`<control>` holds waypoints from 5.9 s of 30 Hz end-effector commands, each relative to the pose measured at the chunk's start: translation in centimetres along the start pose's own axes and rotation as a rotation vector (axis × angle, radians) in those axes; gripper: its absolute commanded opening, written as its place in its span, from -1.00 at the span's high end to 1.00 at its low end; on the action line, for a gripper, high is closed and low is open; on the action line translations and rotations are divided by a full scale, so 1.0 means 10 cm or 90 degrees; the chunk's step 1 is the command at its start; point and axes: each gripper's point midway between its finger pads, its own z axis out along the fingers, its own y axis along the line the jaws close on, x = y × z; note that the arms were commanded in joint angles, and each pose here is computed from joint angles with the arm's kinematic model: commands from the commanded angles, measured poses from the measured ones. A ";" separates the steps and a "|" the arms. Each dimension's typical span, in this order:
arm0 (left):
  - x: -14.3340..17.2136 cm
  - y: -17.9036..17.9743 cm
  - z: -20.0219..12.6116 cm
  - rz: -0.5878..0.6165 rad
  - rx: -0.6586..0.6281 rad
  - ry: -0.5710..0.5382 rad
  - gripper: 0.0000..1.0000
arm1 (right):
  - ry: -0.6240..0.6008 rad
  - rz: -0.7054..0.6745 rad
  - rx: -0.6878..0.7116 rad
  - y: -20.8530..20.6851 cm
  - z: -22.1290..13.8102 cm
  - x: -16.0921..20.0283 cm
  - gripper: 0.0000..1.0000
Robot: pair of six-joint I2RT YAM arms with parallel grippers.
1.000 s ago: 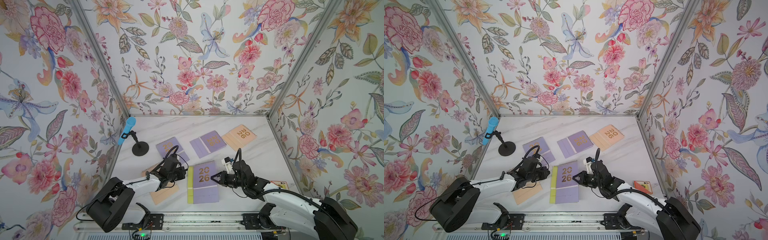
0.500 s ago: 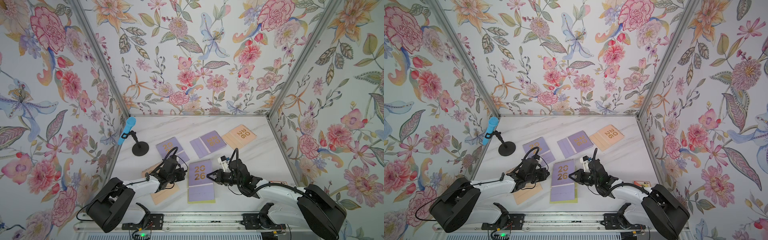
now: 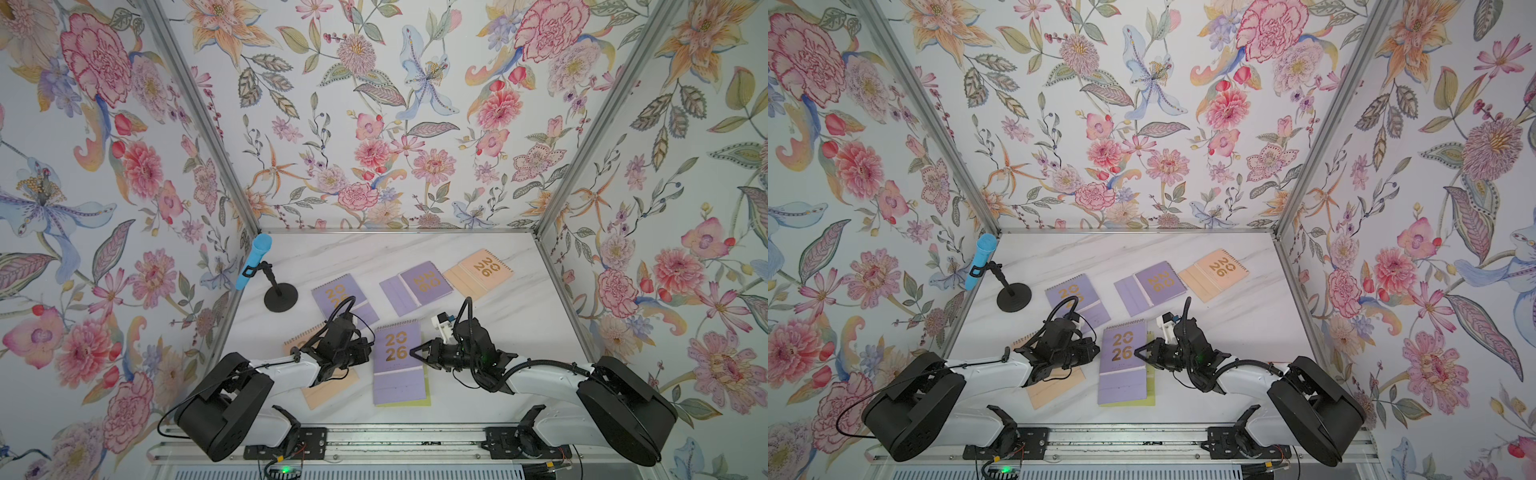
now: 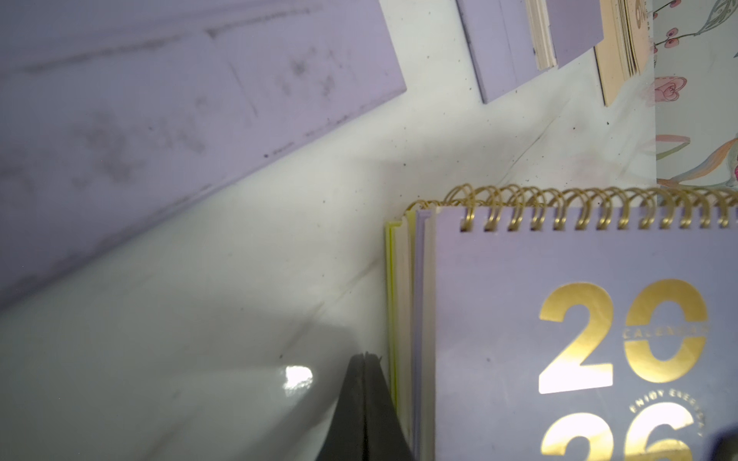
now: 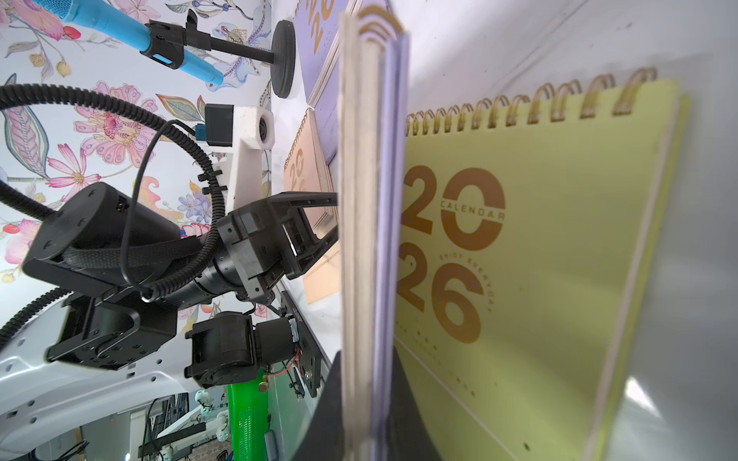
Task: Stack the calendars
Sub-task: Place the calendar at the calendar, then adjust the calendars at the calendar, then pick up the calendar at the center of the board.
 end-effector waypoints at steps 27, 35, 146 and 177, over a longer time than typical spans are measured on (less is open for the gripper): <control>0.12 0.15 0.01 -0.007 -0.025 0.013 1.00 | -0.009 0.022 0.093 -0.41 -0.14 -0.01 -0.07; 0.11 0.12 -0.01 -0.008 -0.021 0.014 1.00 | -0.019 0.018 0.140 -0.51 -0.19 -0.04 -0.21; -2.40 -0.50 0.87 0.064 -0.006 -0.026 1.00 | -0.212 0.217 0.195 -1.04 -0.87 -1.47 -0.80; -2.47 -0.70 2.09 0.034 0.091 0.048 1.00 | -0.179 0.258 0.215 -1.20 0.09 -2.05 -0.77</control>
